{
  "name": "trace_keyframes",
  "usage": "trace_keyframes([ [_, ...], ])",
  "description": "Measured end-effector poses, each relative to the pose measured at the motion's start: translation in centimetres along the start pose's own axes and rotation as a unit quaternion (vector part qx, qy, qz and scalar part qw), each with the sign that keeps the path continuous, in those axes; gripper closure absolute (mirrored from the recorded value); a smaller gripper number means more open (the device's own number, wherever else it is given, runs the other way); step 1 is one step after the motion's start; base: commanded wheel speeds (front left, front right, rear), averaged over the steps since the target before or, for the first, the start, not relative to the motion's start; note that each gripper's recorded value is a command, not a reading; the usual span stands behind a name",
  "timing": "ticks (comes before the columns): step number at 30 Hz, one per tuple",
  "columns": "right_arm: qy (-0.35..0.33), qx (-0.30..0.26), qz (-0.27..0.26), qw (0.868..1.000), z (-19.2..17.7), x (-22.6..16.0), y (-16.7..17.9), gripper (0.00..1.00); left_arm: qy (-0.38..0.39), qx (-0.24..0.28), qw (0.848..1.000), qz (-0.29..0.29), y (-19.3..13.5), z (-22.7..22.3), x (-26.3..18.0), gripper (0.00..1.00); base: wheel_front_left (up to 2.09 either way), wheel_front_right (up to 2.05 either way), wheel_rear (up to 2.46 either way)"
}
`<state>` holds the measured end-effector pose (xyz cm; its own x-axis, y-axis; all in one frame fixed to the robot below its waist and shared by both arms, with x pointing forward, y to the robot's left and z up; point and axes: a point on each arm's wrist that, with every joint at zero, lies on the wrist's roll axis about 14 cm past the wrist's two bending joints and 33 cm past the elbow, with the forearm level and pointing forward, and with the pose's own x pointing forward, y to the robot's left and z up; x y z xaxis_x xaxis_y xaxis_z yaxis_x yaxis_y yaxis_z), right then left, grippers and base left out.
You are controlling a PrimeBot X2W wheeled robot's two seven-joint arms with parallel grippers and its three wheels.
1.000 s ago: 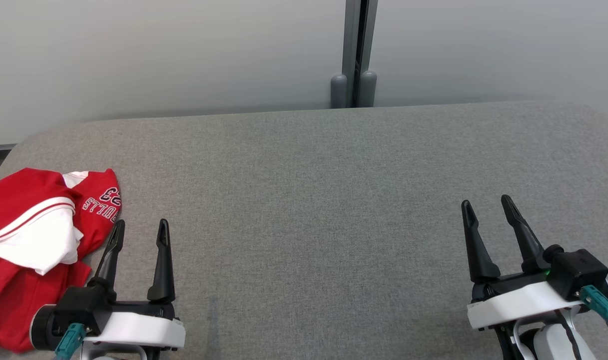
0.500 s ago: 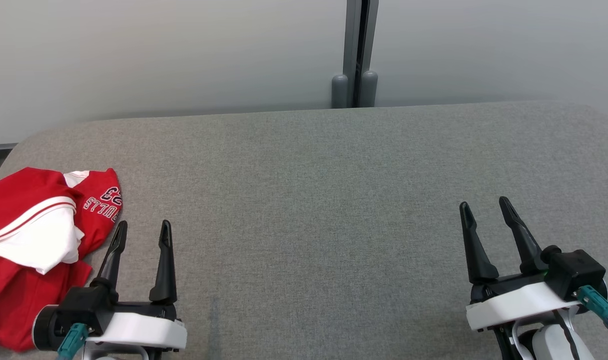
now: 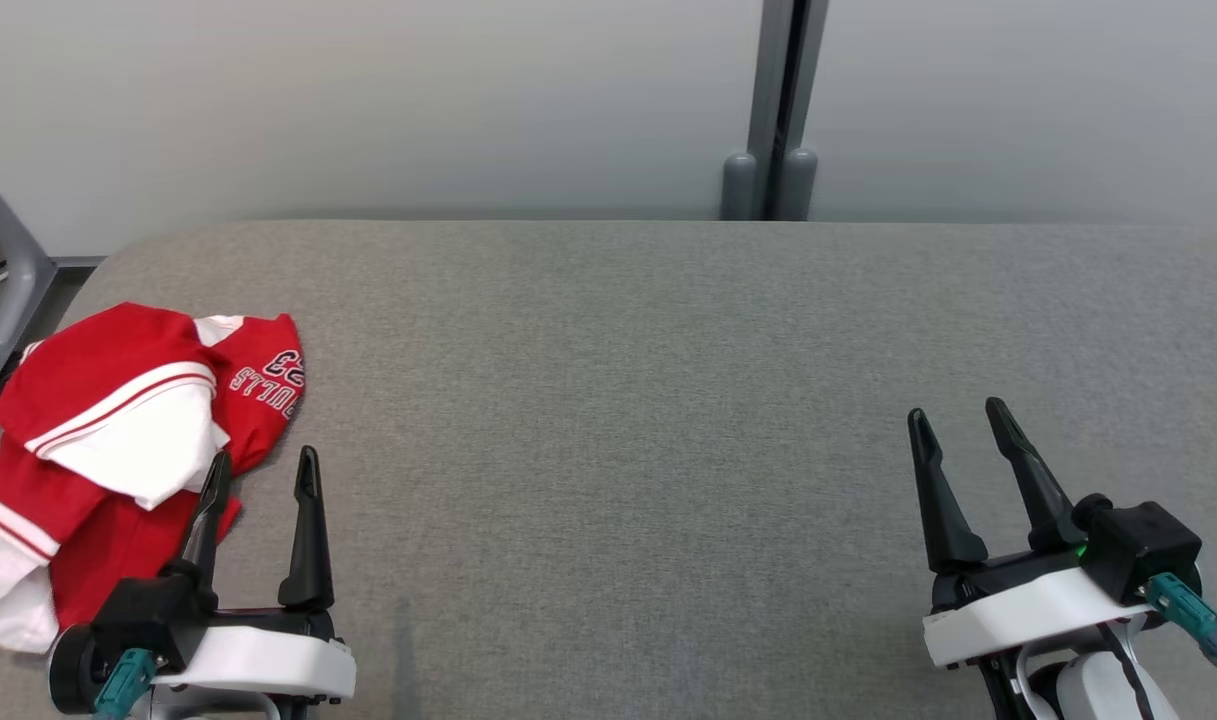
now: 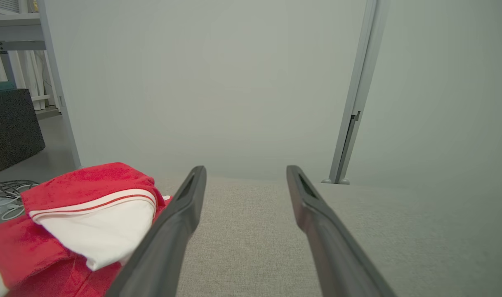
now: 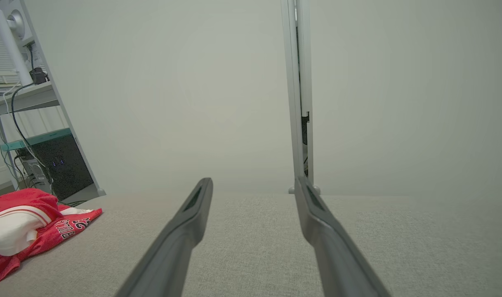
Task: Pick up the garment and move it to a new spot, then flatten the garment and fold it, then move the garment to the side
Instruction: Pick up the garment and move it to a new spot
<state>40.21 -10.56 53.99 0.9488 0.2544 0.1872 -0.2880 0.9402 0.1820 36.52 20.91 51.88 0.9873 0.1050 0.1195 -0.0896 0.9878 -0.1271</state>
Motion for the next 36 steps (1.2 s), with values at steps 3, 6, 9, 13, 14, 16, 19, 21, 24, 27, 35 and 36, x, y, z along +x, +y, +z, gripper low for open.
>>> trace_keyframes([
  [3, 0.005, 0.008, 0.024, 1.0, -0.5, 0.7, 1.6, 0.0, 0.004, -0.001, 1.0, 0.025, 1.6, -0.1, -0.7, 0.0, 0.0, 0.0, 0.0],
  [6, 0.012, 0.016, 0.052, 0.998, -1.1, 1.3, 3.4, 0.0, 0.004, -0.001, 0.999, 0.052, 3.2, 0.0, -1.6, 0.0, 0.0, 0.0, 0.0],
  [9, 0.02, 0.025, 0.081, 0.996, -1.8, 1.9, 5.3, 0.0, 0.005, -0.001, 0.997, 0.078, 4.9, 0.1, -2.6, 0.0, 0.0, 0.0, 0.0],
  [13, 0.029, 0.037, 0.113, 0.992, -2.5, 2.7, 7.5, 0.0, 0.005, -0.002, 0.993, 0.115, 7.1, 0.2, -4.1, 0.0, 0.0, 0.0, 0.0],
  [14, 0.031, 0.039, 0.123, 0.991, -2.7, 2.8, 8.2, 0.0, 0.004, -0.002, 0.992, 0.126, 7.6, 0.3, -4.5, 0.0, 0.0, 0.0, 0.0],
  [16, 0.04, 0.044, 0.15, 0.987, -3.3, 3.1, 10.0, 0.0, 0.002, -0.001, 0.988, 0.153, 9.2, 0.6, -5.7, 0.0, 0.0, 0.0, 0.0],
  [19, 0.046, 0.048, 0.171, 0.983, -3.8, 3.3, 11.5, 0.0, -0.004, -0.001, 0.985, 0.173, 10.3, 1.1, -6.8, 0.0, 0.0, 0.0, 0.0],
  [21, 0.049, 0.052, 0.184, 0.98, -4.0, 3.3, 12.5, 0.0, -0.008, -0.001, 0.983, 0.184, 10.9, 1.3, -7.5, 0.0, 0.0, 0.0, 0.0],
  [24, 0.05, 0.054, 0.197, 0.978, -4.0, 3.3, 13.4, 0.0, -0.013, -0.002, 0.98, 0.196, 11.6, 1.6, -8.3, 0.0, 0.0, 0.0, 0.0],
  [27, 0.05, 0.056, 0.204, 0.976, -3.9, 3.3, 14.0, 0.0, -0.019, -0.007, 0.98, 0.199, 11.9, 1.9, -8.7, 0.0, 0.0, 0.0, 0.0],
  [35, 0.051, 0.059, 0.207, 0.975, -3.8, 2.9, 14.2, 0.0, -0.015, -0.028, 0.981, 0.191, 12.0, 1.4, -8.4, 0.0, 0.0, 0.0, 0.0],
  [36, 0.052, 0.06, 0.207, 0.975, -3.8, 2.8, 14.1, 0.0, -0.015, -0.03, 0.982, 0.187, 12.0, 1.4, -8.0, 0.0, 0.0, 0.0, 0.0],
])
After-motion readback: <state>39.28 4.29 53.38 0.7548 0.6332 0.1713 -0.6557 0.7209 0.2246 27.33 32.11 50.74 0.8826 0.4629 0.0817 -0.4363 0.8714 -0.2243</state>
